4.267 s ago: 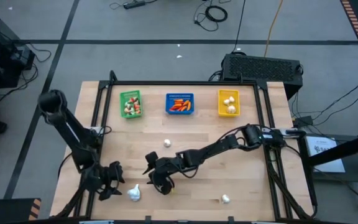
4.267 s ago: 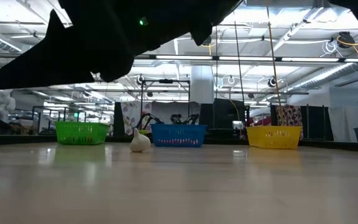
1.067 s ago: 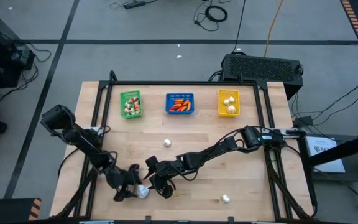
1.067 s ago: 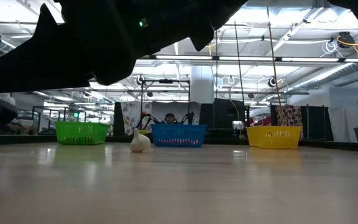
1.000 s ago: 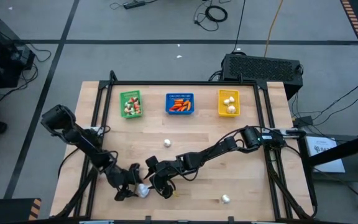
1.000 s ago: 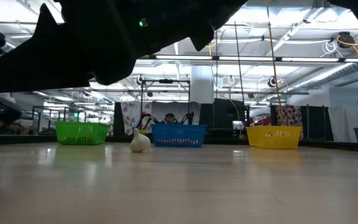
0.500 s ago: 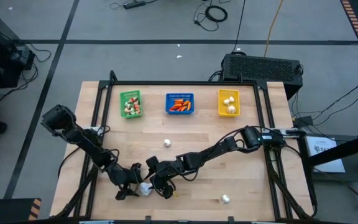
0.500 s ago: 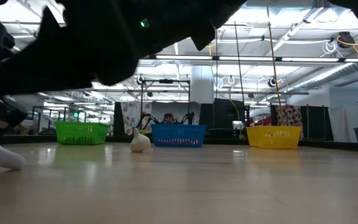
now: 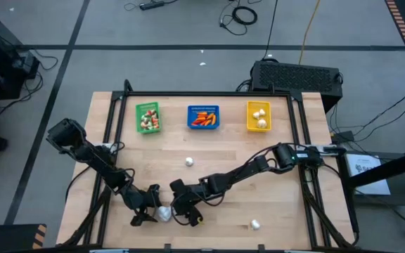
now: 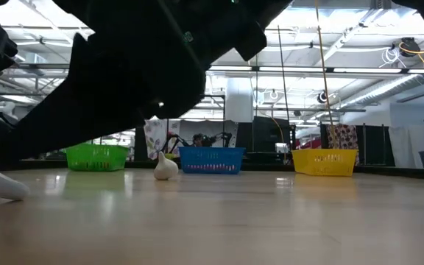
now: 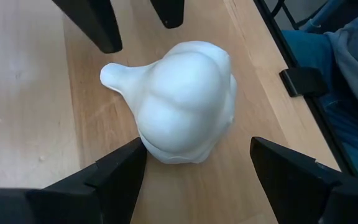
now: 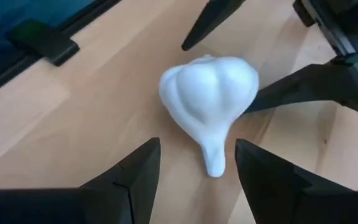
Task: Sort produce into baskets
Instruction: Put the garlic into the yellow bin
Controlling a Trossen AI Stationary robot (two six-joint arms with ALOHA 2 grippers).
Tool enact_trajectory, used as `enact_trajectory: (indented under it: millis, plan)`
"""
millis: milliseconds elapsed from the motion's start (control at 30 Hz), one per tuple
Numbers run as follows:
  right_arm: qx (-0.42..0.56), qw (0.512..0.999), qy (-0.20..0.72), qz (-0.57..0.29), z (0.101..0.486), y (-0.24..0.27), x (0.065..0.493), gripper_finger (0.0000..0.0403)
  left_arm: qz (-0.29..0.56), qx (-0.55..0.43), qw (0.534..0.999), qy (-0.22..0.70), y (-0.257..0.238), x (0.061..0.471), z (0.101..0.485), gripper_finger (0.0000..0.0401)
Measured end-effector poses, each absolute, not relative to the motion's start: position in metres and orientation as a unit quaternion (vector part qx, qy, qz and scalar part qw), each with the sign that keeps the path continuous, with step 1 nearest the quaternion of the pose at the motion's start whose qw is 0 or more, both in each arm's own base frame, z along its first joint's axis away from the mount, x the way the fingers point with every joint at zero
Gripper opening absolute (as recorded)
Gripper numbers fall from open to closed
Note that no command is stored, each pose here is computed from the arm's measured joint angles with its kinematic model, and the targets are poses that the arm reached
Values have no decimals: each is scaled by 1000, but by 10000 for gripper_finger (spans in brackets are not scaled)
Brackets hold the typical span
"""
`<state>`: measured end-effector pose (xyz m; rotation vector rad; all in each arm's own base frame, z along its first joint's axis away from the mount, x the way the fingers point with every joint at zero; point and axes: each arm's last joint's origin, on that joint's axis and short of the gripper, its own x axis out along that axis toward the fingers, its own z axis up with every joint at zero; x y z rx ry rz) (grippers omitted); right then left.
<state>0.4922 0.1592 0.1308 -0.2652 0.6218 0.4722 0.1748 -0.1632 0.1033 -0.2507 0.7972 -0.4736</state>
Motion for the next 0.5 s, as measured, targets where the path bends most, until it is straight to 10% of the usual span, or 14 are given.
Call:
enact_trajectory:
  millis: [500]
  plan:
    - [-91,927,298,210,101,158,500,189,-223,-118,886,389,-163,174,103,294]
